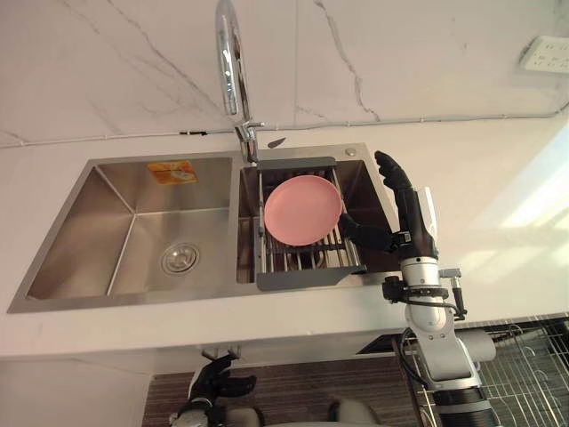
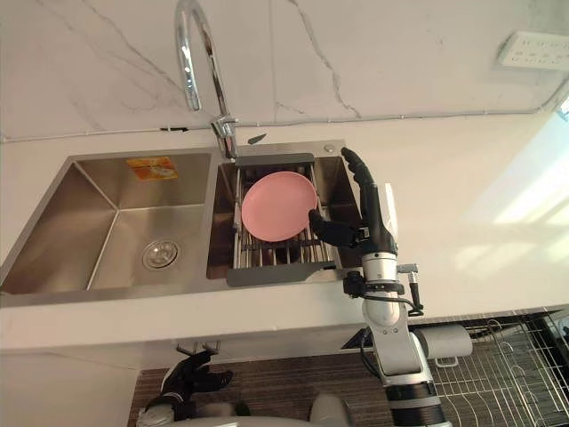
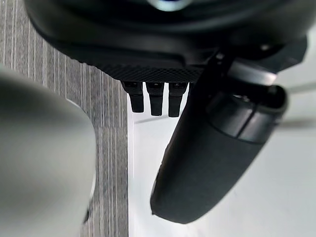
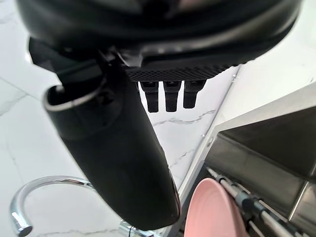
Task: Walk over to the sink, pick up the cup, carry it to the dishwasher, place the cup inside the dishwasher, then close the dishwasher door
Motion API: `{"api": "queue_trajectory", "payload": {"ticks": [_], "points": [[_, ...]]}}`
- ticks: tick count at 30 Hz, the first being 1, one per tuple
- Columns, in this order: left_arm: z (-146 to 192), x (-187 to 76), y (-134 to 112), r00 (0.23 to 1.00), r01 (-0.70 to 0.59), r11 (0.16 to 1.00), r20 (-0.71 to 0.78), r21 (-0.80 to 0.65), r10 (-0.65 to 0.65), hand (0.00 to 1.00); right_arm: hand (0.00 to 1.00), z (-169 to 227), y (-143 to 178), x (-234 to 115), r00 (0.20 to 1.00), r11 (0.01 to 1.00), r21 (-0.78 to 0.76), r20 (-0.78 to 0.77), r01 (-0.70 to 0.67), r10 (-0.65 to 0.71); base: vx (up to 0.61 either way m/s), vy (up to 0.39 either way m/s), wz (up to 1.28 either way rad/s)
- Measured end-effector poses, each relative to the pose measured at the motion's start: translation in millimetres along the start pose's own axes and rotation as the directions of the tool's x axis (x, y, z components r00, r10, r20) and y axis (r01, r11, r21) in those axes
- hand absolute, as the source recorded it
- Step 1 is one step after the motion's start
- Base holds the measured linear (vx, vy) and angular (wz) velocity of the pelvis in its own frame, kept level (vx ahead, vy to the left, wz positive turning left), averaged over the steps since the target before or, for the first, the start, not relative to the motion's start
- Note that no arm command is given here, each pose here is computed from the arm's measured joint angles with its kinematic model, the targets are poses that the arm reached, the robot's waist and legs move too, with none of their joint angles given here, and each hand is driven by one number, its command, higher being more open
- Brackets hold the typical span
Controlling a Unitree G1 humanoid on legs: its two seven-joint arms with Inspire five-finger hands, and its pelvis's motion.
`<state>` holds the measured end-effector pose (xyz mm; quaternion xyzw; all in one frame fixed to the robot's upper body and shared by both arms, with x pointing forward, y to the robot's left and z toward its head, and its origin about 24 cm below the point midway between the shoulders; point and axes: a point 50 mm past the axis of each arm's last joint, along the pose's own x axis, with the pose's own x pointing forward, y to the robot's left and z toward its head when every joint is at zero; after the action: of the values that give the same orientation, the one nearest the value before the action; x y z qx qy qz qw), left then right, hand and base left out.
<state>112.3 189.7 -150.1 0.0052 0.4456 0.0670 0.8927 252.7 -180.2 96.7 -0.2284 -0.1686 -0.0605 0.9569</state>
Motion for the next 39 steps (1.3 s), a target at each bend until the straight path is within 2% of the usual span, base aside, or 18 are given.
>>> {"api": "queue_trajectory", "payload": {"ticks": [5,18,27,34,39], "points": [[-4,0,-3,0.999,0.033,0.999,-0.03,0.01,-0.033,0.9,0.9,-9,-12,-7,0.998,0.999,-0.02,-0.043,0.04,-0.041,0.09,-0.008,0.14],[-8,-2,-4,0.999,0.015,1.0,-0.037,0.026,-0.014,0.9,0.9,-22,-10,-18,0.993,1.0,-0.017,-0.113,0.019,-0.021,0.0,0.003,0.06],[-8,-2,-2,0.999,0.005,0.999,-0.038,0.036,-0.004,0.9,0.9,-35,2,-42,0.975,0.999,0.034,-0.222,0.016,-0.008,-0.04,0.0,0.0],[-9,-1,-2,0.999,0.002,0.999,-0.044,0.036,-0.001,0.9,0.9,-32,-2,-39,0.981,1.0,-0.008,-0.195,-0.009,0.007,-0.08,-0.016,0.07],[-10,-2,-2,0.999,0.002,0.999,-0.044,0.033,-0.001,0.9,0.9,-29,-5,-32,0.985,0.989,-0.106,-0.144,-0.106,0.09,0.0,-0.016,0.09]]}}
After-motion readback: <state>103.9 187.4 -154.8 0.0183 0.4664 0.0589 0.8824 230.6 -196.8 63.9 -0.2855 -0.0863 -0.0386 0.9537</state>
